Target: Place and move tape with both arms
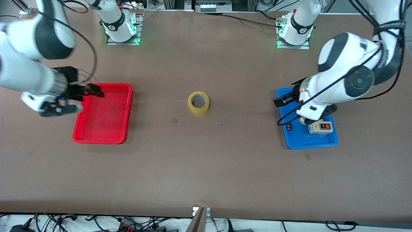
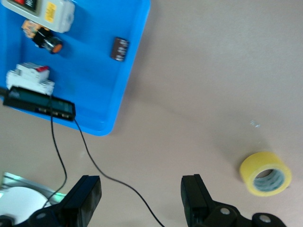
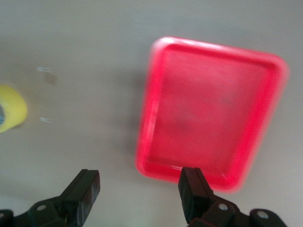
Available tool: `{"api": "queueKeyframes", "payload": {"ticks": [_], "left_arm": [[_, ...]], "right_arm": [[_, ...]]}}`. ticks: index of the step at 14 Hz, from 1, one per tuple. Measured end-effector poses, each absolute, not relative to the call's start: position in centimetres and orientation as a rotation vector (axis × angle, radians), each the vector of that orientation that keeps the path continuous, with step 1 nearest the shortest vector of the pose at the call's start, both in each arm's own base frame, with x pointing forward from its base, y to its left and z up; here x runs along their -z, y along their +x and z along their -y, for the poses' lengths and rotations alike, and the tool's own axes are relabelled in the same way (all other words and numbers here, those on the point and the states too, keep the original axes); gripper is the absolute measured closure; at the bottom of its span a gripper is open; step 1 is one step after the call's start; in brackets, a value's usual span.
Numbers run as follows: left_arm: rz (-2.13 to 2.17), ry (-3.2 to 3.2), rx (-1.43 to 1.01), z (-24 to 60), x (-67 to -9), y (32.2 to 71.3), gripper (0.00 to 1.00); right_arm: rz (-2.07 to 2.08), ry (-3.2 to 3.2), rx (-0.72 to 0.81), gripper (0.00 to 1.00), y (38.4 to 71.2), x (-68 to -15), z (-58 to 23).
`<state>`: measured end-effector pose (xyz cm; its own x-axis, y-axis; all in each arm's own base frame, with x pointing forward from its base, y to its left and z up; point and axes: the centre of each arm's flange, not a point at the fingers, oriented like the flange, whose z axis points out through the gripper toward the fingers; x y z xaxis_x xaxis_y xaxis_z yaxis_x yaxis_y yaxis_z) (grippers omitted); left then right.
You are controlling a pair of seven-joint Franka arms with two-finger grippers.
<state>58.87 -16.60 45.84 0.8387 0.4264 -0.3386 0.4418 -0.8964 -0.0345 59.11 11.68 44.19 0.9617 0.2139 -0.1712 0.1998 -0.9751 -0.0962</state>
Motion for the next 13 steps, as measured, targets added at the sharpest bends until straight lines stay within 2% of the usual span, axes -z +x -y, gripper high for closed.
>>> {"api": "queueKeyframes", "payload": {"ticks": [3,7,13], "left_arm": [[-0.575,3.018,0.523,14.5,-47.7,58.2,0.0],[-0.382,3.052,0.43,8.6,-52.6,56.7,0.0],[0.106,3.09,0.236,2.1,-59.3,54.1,0.0]], "right_arm": [[0.414,-3.039,-0.258,0.0,58.8,-39.6,-21.2],[0.307,-3.077,-0.252,0.0,57.8,-33.2,-31.2],[0.117,-3.1,-0.172,0.0,53.1,-26.2,-43.2]]}}
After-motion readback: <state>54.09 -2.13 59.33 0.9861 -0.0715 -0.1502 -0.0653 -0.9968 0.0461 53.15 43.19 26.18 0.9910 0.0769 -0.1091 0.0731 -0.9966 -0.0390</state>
